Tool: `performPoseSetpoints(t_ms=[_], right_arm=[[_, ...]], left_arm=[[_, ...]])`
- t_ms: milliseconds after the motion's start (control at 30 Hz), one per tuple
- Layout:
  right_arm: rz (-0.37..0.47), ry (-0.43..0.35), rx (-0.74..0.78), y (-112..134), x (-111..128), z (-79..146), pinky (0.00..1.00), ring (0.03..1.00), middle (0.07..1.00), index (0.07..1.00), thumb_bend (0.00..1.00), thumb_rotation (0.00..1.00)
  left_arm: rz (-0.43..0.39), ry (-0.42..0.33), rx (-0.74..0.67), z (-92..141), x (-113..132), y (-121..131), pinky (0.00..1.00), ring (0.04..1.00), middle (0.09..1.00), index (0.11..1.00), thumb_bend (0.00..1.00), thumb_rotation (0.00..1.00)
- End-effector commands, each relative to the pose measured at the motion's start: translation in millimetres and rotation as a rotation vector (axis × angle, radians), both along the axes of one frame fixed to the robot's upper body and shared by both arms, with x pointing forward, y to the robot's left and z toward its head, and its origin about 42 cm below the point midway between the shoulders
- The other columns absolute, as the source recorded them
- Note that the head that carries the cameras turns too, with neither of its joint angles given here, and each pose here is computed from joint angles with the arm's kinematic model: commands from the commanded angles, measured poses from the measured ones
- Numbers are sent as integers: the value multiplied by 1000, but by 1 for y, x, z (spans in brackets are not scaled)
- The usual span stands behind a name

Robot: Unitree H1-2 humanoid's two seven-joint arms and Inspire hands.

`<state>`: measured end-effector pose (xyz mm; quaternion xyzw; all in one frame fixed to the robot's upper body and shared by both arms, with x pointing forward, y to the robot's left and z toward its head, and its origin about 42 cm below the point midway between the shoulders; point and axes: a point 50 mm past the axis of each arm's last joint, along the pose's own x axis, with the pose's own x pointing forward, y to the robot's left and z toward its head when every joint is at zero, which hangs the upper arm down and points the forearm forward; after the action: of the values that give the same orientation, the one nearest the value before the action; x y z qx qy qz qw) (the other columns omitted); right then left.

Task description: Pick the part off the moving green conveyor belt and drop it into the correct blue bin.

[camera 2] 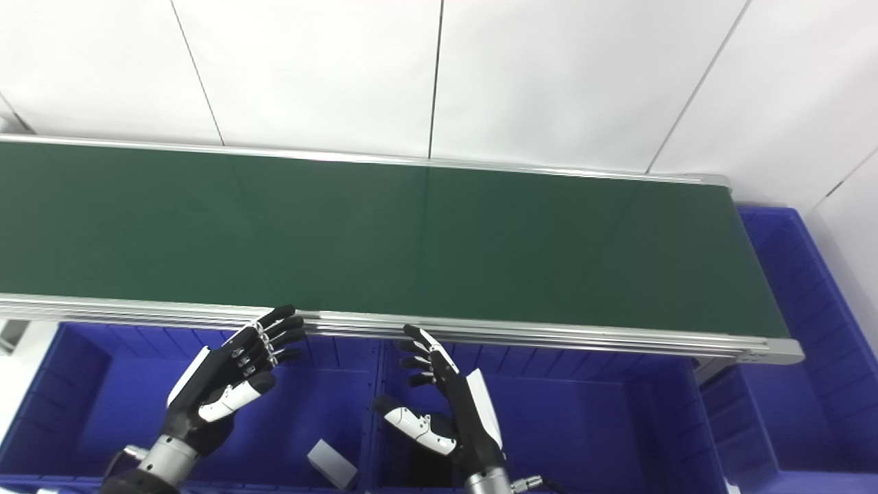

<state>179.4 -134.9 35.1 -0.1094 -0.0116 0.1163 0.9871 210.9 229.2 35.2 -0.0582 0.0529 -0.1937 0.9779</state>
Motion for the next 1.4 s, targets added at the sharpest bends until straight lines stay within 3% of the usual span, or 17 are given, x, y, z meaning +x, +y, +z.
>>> performPoseSetpoints(t_ms=[0, 333, 667, 1367], right_arm=[[-3, -49, 17, 7, 6, 9, 648, 753, 823, 888, 704, 615], [-2, -35, 27, 3, 4, 9, 658, 761, 827, 894, 710, 633], [-24, -43, 41, -6, 2, 6, 654, 748, 812, 884, 687, 662], [-87, -64, 98, -19, -5, 6, 670, 754, 804, 859, 600, 651]], left_arm=[[-2, -54, -11, 8, 8, 4, 802, 848, 850, 861, 846, 458], [-2, -71, -6, 14, 6, -3, 787, 841, 845, 845, 862, 413], [-41, -163, 53, 22, -9, -23, 741, 811, 823, 845, 867, 387], [-78, -146, 87, 9, -11, -31, 781, 846, 856, 874, 923, 430]])
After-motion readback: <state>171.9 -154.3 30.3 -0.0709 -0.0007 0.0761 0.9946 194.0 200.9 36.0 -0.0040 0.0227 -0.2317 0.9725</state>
